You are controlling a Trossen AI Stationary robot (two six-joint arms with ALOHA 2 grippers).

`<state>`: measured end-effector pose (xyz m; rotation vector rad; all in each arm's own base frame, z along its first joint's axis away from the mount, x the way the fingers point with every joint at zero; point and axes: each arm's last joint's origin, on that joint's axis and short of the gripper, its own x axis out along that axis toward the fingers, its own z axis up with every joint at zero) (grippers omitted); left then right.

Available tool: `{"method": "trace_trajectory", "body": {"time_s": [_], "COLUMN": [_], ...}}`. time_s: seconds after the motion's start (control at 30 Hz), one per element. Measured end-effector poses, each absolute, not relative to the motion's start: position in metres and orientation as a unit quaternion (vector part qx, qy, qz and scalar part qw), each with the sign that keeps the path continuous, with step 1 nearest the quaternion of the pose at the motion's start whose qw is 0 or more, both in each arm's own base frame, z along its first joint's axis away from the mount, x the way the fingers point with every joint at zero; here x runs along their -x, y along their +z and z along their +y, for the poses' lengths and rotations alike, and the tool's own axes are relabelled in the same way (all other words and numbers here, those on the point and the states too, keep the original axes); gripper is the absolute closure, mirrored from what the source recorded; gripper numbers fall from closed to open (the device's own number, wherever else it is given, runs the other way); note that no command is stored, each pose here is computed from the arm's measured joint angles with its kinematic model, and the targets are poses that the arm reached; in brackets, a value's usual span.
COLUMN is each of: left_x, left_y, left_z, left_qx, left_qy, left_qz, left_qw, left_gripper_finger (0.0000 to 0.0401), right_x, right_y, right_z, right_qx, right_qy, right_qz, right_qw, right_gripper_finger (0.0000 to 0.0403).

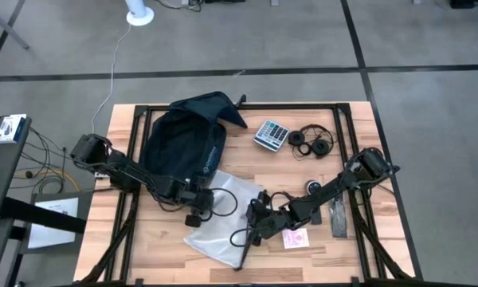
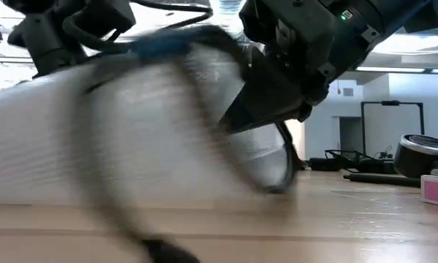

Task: Unpack backpack
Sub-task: Remove the black pen from the white zip bag

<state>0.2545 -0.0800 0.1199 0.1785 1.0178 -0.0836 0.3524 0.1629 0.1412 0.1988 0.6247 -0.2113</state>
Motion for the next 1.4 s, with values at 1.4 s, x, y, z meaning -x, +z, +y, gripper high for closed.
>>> {"method": "trace_trajectory", "body": {"time_s": [1.4], "left_x": [-0.264], "left_y": [0.12], "left_z": [-0.071], "left_qx": [-0.078], "left_qy": [-0.045], "left_qz": [0.422], "left_qw": [0.902], "left_gripper_finger": [0.0294], "right_x": [-0.37], "right_y": [0.117], "right_z": [0.164], "right_qx": [-0.017], "right_qy": [-0.125], "right_qz": [0.226], "right_qw": [0.966], "right_gripper_finger": [0.0403]}}
